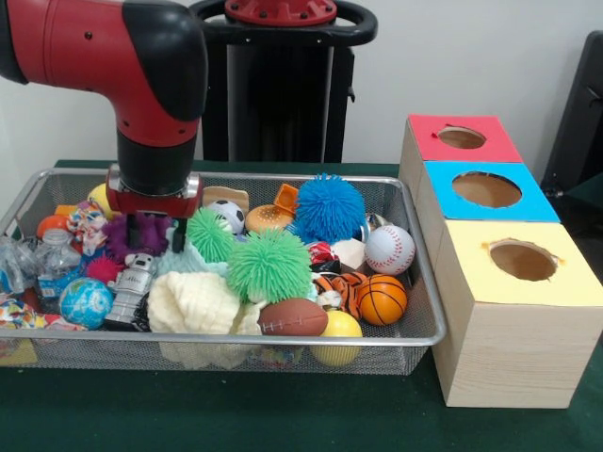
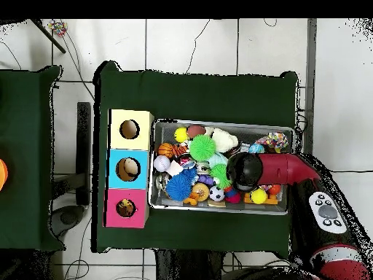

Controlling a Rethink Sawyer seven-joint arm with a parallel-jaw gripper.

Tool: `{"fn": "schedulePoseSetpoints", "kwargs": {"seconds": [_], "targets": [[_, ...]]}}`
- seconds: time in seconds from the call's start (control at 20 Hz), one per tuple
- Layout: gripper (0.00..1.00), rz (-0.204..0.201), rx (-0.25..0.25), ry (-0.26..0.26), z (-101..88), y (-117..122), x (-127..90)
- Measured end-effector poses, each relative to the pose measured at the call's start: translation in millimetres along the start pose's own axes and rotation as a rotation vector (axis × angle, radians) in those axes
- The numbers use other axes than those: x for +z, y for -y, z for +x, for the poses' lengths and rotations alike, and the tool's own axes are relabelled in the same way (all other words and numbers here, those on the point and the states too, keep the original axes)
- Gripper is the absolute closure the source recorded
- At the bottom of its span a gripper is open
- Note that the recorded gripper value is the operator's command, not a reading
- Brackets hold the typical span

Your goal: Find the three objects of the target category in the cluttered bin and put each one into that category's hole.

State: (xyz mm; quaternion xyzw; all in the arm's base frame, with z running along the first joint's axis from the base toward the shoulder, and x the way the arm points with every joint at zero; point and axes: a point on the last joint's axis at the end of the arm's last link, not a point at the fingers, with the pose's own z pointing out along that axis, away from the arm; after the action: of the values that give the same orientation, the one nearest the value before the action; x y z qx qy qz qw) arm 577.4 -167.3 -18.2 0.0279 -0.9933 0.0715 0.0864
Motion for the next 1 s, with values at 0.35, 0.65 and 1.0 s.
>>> {"fn": "schedulePoseSetpoints", "kwargs": {"seconds": [0.35, 0.65, 1.0], "targets": [[0.0, 0.008, -0.009, -0.006, 1.4, -3.8, 0.2], [0.0, 0.017, -0.013, -0.013, 3.4, -5.2, 0.5], [0.0, 0.024, -0.015, -0.017, 4.9, -5.2, 0.7]]}}
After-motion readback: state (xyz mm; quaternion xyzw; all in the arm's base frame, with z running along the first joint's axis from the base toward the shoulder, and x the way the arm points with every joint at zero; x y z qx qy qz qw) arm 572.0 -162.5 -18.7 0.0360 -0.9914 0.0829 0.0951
